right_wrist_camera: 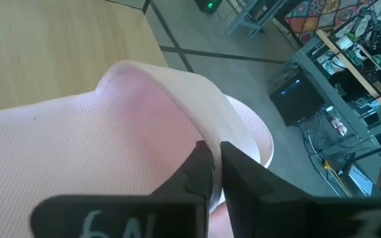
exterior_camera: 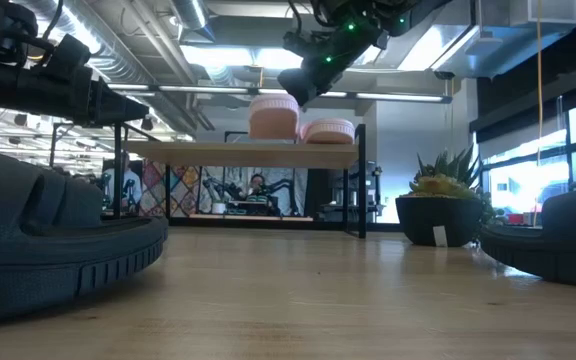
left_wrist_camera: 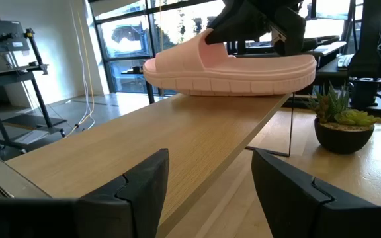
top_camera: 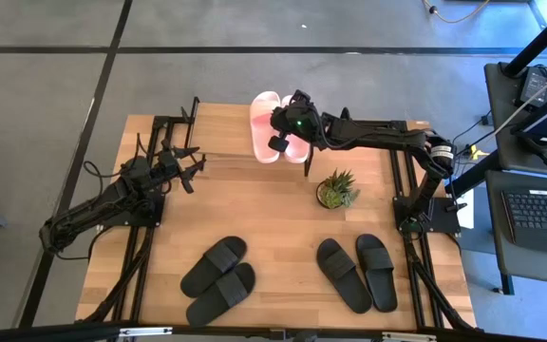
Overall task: Pick and place slides into the shelf
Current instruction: Put the pink slide on the shelf
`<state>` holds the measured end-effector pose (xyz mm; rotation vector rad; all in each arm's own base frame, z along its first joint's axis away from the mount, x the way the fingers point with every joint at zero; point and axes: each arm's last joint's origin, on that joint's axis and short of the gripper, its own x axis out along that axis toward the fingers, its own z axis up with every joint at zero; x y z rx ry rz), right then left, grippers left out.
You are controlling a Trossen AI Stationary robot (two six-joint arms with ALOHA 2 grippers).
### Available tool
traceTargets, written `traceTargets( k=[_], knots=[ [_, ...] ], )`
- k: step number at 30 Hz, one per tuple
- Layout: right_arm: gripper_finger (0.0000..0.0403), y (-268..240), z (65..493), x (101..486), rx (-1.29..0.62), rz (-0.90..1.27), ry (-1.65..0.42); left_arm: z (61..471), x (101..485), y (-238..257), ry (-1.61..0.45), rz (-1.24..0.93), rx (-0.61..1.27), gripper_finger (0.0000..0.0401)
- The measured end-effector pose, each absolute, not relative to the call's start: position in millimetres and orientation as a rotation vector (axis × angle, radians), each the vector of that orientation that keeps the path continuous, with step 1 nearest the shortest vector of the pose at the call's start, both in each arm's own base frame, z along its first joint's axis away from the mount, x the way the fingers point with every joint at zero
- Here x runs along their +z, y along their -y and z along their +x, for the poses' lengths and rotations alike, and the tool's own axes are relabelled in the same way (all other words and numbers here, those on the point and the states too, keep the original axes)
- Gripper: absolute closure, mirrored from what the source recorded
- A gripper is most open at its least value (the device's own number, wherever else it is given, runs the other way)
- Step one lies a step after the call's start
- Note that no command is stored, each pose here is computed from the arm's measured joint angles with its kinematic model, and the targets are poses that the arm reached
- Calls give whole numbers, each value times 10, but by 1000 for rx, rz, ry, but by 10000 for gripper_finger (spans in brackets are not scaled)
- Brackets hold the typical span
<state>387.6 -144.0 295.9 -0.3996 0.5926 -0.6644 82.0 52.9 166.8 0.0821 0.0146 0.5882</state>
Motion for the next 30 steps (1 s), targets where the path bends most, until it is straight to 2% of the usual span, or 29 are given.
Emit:
traceTargets(
  k=[5, 14, 24, 30],
  knots=[
    [354, 1438, 3877, 2959, -664, -399, -592, 820, 1668, -530, -15, 82, 588, 193],
    [288, 1440, 3877, 2959, -671, -378, -585, 820, 1668, -530, -14, 83, 588, 193],
    [264, 1445, 3889, 2986, -677, -394, -559, 820, 1668, -530, -15, 82, 588, 193],
    [234, 1446, 3891, 2992, -678, -396, -554, 820, 1668, -529, -15, 82, 588, 193]
  ],
)
